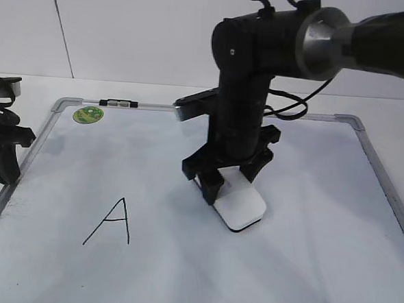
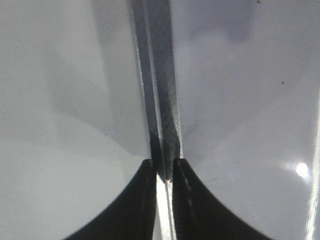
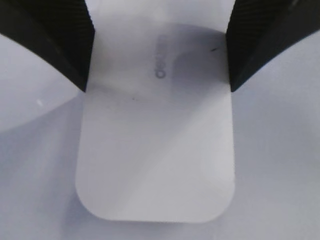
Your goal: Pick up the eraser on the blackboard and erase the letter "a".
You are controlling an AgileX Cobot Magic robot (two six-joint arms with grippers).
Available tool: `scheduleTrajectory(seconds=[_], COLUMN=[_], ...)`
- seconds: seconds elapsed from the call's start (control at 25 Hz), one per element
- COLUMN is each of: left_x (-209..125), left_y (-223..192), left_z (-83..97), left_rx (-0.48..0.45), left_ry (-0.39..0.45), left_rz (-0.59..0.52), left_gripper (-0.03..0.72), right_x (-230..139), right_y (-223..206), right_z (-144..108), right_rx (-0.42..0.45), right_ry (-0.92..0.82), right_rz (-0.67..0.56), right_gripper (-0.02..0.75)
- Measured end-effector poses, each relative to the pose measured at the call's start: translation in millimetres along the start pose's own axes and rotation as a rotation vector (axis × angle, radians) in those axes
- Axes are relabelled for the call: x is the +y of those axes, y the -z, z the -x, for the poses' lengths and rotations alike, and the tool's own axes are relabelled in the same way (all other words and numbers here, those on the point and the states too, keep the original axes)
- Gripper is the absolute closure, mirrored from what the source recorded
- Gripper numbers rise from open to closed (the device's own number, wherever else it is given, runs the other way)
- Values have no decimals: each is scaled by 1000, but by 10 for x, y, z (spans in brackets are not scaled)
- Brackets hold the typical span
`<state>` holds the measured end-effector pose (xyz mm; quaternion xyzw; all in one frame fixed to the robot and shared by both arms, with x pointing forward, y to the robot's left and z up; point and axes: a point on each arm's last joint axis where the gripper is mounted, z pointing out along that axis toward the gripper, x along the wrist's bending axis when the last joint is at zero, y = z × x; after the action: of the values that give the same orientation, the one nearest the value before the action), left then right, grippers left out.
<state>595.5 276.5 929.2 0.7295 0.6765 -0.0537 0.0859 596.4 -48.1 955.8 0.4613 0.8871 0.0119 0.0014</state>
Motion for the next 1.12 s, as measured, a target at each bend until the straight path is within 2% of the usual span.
scheduleTrajectory(seconds=[0.2, 0.32, 0.44, 0.52, 0.72, 0.8, 0.96, 1.12], left_x=[1, 1, 1, 1, 1, 1, -1, -1], left_y=[-8, -8, -8, -8, -8, -8, -6, -6], left_z=[0, 0, 0, 2, 2, 2, -5, -5], left_rx=[-2, -2, -2, -4, -4, -4, -3, -3], left_ry=[2, 2, 2, 3, 3, 3, 4, 4], left_rz=[-2, -2, -2, -1, -1, -1, -3, -3], left_gripper=[601, 601, 601, 601, 601, 601, 601, 601], right_x=[-16, -20, -11, 1, -21, -55, -141, -251], right_y=[-12, -14, -15, -14, 5, 7, 146, 553], right_z=[-404, -442, -360, -200, 546, 761, 1009, 1102], right_rx=[36, 33, 2, -17, -49, -52, -76, -88], right_ry=[102, 116, 81, 38, -131, -181, -232, -263], right_rz=[-2, -2, 0, 3, 5, 2, 20, 110], right_gripper=[167, 167, 167, 167, 167, 167, 167, 167])
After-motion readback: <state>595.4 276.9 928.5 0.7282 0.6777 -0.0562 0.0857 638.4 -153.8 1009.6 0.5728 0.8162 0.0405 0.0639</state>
